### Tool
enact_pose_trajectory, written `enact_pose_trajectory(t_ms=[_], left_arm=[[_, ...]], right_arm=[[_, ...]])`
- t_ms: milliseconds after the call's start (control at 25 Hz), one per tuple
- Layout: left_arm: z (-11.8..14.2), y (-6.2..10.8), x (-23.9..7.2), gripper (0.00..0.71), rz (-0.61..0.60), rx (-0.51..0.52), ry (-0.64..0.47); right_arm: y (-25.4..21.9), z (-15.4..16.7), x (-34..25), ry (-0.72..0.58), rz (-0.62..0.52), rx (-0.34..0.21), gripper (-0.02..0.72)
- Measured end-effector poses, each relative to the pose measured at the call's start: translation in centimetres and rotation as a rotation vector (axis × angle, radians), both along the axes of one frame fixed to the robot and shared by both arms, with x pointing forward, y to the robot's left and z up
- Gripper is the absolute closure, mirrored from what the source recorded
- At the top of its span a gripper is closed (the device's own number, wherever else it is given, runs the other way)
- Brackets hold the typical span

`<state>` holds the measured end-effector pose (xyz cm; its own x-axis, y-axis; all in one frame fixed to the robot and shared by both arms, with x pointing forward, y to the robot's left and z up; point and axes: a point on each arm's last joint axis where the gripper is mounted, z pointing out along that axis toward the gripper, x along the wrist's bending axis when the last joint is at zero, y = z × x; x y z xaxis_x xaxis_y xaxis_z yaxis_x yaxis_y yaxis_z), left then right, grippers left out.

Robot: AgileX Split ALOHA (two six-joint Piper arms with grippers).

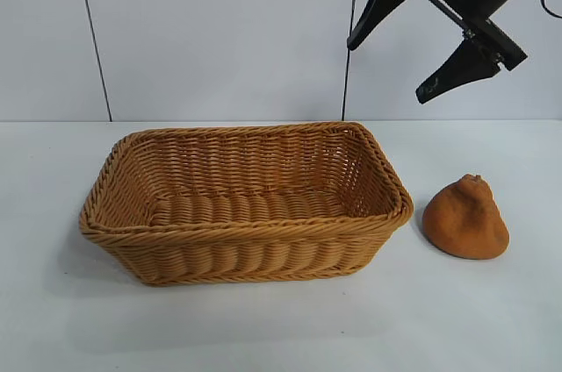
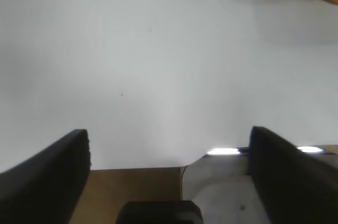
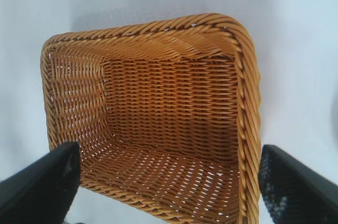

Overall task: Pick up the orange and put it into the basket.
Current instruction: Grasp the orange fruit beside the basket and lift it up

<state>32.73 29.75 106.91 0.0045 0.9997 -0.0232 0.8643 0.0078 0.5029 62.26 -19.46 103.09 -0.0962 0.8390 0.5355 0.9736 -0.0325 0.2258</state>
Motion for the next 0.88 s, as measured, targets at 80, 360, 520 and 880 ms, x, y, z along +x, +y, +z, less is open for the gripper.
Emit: enact_pose_trajectory(t_ms=[80,360,520,880], left_arm=[[-0.8,0.1,-1.9,0.126,0.0,-0.004,-0.079],[-1.8,0.3,-6.3,0.126,0.001,-0.017,-0.36],[-1.8,0.3,-7.0,0.126,0.001,-0.019,-0.408],[-1.6,0.4,-8.6,0.127,0.001,-0.024,-0.514]], right_arm=[[0.0,0.1,0.0,-0.011,0.013,-0.003,0.073],[-0.3,1.6,-0.4,-0.075,0.045,-0.033,0.073],[-0.6,2.5,-0.3,-0.104,0.071,-0.082,0.073],[-2.6,1.9,-0.6,-0.058,0.081,-0.313,0.073]])
